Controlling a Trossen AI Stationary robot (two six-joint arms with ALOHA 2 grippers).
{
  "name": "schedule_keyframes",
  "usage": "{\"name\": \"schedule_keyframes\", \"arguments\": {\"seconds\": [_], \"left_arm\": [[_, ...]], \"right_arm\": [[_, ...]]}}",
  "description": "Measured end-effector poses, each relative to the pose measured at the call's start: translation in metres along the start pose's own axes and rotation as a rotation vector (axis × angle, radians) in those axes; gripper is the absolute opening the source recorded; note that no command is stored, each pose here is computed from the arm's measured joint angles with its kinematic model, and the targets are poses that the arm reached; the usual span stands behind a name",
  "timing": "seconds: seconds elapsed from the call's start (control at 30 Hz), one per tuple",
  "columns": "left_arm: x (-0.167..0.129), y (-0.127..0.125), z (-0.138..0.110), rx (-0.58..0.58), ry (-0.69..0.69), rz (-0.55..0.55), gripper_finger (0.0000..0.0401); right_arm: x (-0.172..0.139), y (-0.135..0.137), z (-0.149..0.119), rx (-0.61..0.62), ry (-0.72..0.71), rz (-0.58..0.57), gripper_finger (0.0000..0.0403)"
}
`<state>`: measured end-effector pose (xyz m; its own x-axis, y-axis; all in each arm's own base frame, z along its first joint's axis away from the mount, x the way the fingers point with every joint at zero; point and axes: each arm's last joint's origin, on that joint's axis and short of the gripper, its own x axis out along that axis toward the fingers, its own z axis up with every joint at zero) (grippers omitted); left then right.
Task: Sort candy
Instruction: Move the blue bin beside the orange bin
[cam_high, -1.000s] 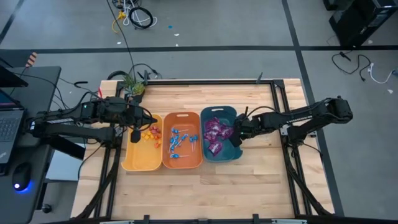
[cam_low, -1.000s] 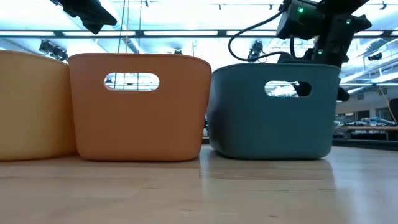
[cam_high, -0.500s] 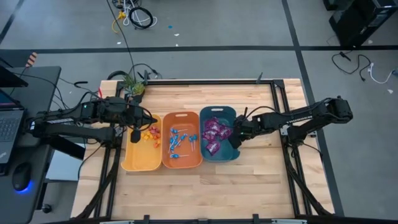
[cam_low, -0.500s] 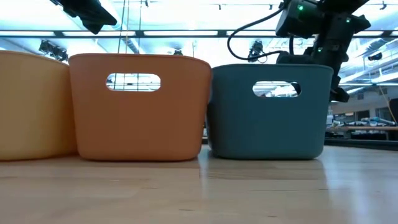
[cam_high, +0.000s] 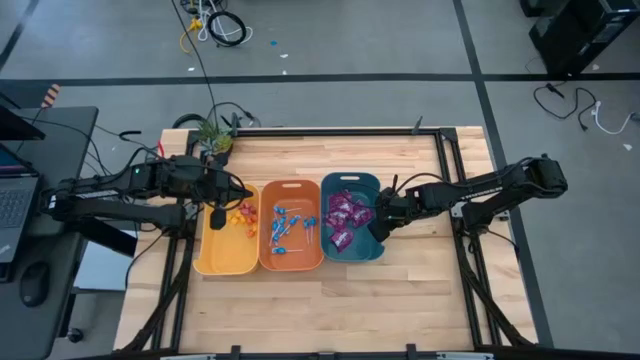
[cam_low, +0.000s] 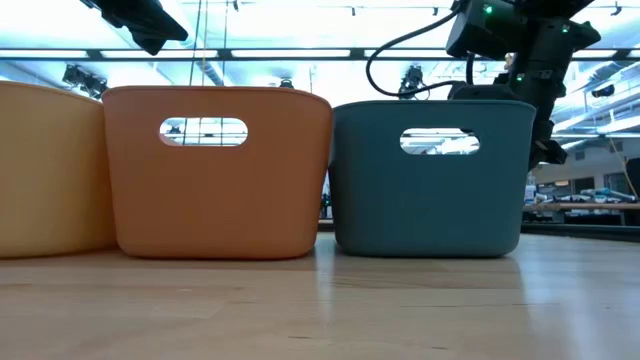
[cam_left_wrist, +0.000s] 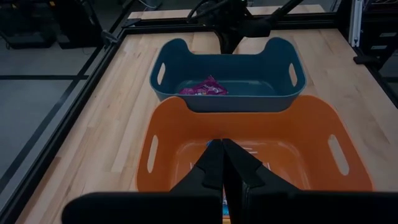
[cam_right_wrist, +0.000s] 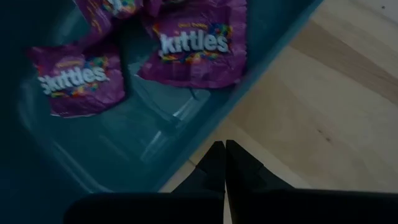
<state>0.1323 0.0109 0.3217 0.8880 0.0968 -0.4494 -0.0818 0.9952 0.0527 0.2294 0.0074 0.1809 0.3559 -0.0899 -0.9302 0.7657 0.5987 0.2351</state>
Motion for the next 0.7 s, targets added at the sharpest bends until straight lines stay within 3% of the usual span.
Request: {"name": "schedule_keyframes", "arguments": {"seconds": [0.4, 0.7], "left_arm": [[0.0, 0.0, -0.001, -0.023, 0.01, -0.001, 0.0001], [-0.002, -0.001, -0.02, -0.12, 0.211, -0.003, 0.0001]], "right_arm": [[-0.002, -0.017, -0.008, -0.003, 0.03, -0.21, 0.0], [-0.014, -0.017, -0.005, -0.018, -0.088, -0.192, 0.0]]}}
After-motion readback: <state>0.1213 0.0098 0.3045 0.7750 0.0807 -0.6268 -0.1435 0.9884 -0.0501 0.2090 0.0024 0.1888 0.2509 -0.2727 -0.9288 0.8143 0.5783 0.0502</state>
